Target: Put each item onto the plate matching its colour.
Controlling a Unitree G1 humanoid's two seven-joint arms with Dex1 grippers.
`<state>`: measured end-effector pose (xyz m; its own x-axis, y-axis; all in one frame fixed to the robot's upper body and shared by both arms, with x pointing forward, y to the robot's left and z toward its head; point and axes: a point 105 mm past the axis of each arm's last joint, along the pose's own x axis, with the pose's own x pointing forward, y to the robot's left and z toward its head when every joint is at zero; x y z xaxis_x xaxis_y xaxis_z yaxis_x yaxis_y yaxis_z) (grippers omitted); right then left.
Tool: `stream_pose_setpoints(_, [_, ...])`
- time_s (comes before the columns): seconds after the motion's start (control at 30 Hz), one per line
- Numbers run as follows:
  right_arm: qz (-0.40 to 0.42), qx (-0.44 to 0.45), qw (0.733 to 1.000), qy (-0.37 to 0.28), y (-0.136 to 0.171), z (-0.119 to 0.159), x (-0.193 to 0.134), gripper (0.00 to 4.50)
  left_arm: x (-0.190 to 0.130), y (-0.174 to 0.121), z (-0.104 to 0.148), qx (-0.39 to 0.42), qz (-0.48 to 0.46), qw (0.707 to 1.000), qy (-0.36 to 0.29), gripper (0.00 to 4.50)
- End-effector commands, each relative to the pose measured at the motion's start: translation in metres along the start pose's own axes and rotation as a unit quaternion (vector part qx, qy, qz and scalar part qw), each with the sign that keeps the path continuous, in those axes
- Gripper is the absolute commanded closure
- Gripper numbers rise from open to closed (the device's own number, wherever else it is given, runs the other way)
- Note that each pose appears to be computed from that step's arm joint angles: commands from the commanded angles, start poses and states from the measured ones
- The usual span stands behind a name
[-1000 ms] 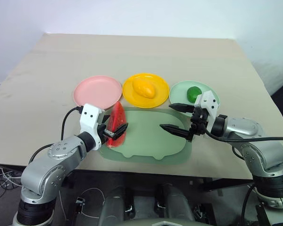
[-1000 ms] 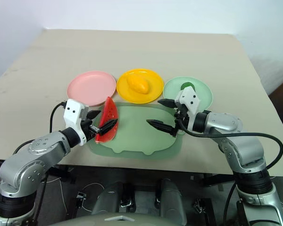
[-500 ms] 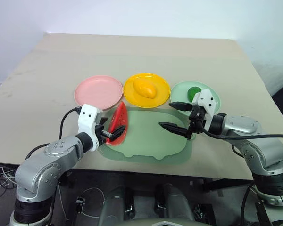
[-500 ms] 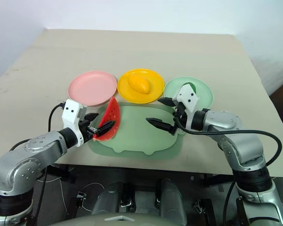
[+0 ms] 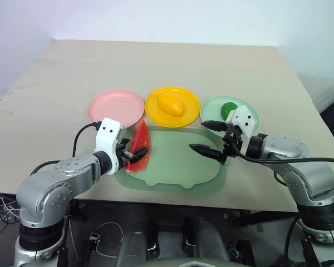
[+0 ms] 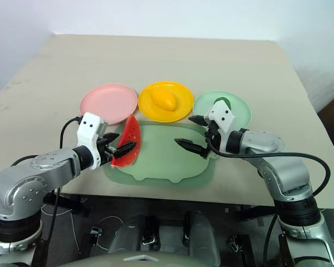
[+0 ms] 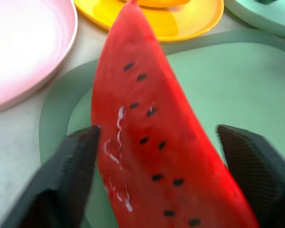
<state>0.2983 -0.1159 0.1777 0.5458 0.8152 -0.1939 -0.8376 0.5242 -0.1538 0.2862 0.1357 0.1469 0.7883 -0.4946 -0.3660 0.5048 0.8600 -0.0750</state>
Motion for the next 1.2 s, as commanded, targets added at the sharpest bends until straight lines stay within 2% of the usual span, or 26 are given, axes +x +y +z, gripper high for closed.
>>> stream_pose_setpoints(0.03, [-0.006,-0.021,1.000,-0.013,-0.002,0.010,-0.002,0.00,-0.004,-0.002,0.011,0.014,0.000,1.000,-0.020,1.85])
stream_pose_setpoints(0.07, [-0.006,-0.021,1.000,-0.013,-0.002,0.010,-0.002,0.00,-0.005,-0.002,0.011,0.014,0.002,1.000,-0.020,2.28])
stream_pose_setpoints(0.17, [-0.009,-0.021,1.000,-0.013,-0.004,0.010,-0.003,0.00,-0.006,-0.003,0.013,0.022,-0.002,1.000,-0.020,2.86])
stream_pose_setpoints(0.43, [-0.010,-0.020,1.000,-0.012,-0.005,0.010,-0.003,0.00,-0.011,0.004,0.028,0.027,0.009,0.999,-0.039,2.86])
stream_pose_setpoints(0.67, [-0.010,-0.022,1.000,-0.013,-0.005,0.011,-0.002,0.00,-0.022,0.016,0.069,0.020,0.009,0.996,-0.083,2.86])
stream_pose_setpoints(0.87, [-0.011,-0.020,0.999,-0.023,-0.005,0.014,-0.001,0.00,-0.021,0.059,0.111,-0.033,0.082,0.986,-0.145,2.86])
stream_pose_setpoints(0.93, [-0.012,-0.020,0.999,-0.023,-0.005,0.015,-0.001,0.00,-0.014,0.072,0.113,-0.053,0.110,0.981,-0.149,2.86])
stream_pose_setpoints(1.2, [-0.020,-0.018,0.999,-0.026,-0.006,0.015,-0.001,0.00,0.029,0.120,0.112,-0.031,0.197,0.968,-0.151,2.86])
